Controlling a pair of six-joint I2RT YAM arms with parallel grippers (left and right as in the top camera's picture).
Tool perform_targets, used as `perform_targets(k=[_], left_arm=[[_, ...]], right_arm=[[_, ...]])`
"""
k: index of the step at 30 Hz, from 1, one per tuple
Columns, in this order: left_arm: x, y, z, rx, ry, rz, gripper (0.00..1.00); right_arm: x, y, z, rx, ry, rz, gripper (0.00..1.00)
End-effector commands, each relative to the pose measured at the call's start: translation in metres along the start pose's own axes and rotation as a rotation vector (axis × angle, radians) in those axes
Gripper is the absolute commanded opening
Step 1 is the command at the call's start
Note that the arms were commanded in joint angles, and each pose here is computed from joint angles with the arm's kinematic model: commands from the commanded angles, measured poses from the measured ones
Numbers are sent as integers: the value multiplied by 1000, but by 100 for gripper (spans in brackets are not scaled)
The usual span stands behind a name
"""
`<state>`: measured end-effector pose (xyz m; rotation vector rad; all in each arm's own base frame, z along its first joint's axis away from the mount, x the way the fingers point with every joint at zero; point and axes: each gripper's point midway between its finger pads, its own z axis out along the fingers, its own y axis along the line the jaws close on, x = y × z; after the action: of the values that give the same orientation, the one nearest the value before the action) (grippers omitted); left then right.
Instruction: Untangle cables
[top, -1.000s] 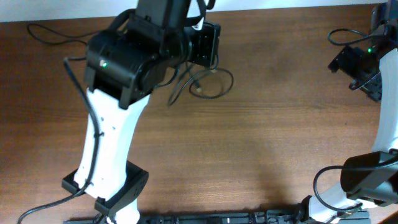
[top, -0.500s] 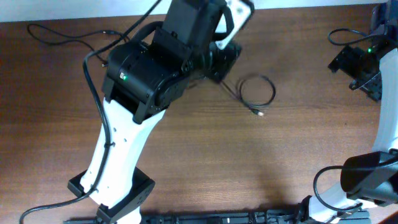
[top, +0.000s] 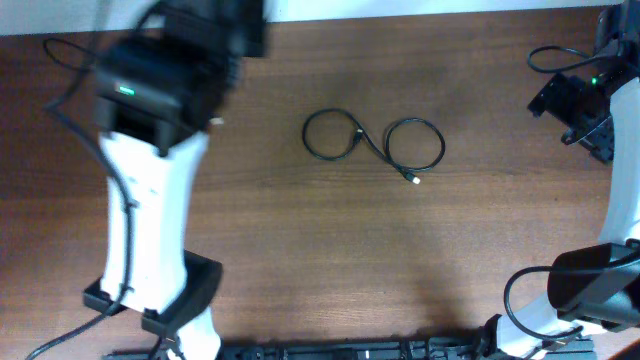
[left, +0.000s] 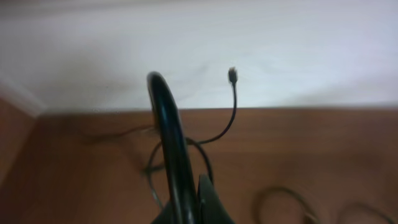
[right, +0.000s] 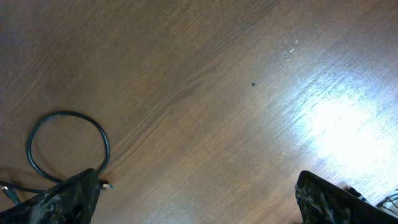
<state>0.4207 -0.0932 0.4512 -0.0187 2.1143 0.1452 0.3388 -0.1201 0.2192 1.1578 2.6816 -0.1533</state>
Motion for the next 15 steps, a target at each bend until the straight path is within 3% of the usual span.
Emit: perform_targets(k=[1,3,7,9,12,15], left_arm=[[3,108,5,-250,5,-288,0],[16,198,19,-444,32,-398,0],[51,307,45,-678,28,-696,0],[64,337,71,-731,32,-746,0],[115,383,140,-809,133,-772,0],[175,377,189,-789,332,-760,2]], right_arm=[[-2,-2,0,4,-4,10,98],[-2,-2,0,4,-4,10,98],[-2,-2,0,4,-5,10,98],[-2,-2,0,4,-4,10,98],[-2,-2,0,4,-4,10,98],[-2,-2,0,4,-4,10,98]])
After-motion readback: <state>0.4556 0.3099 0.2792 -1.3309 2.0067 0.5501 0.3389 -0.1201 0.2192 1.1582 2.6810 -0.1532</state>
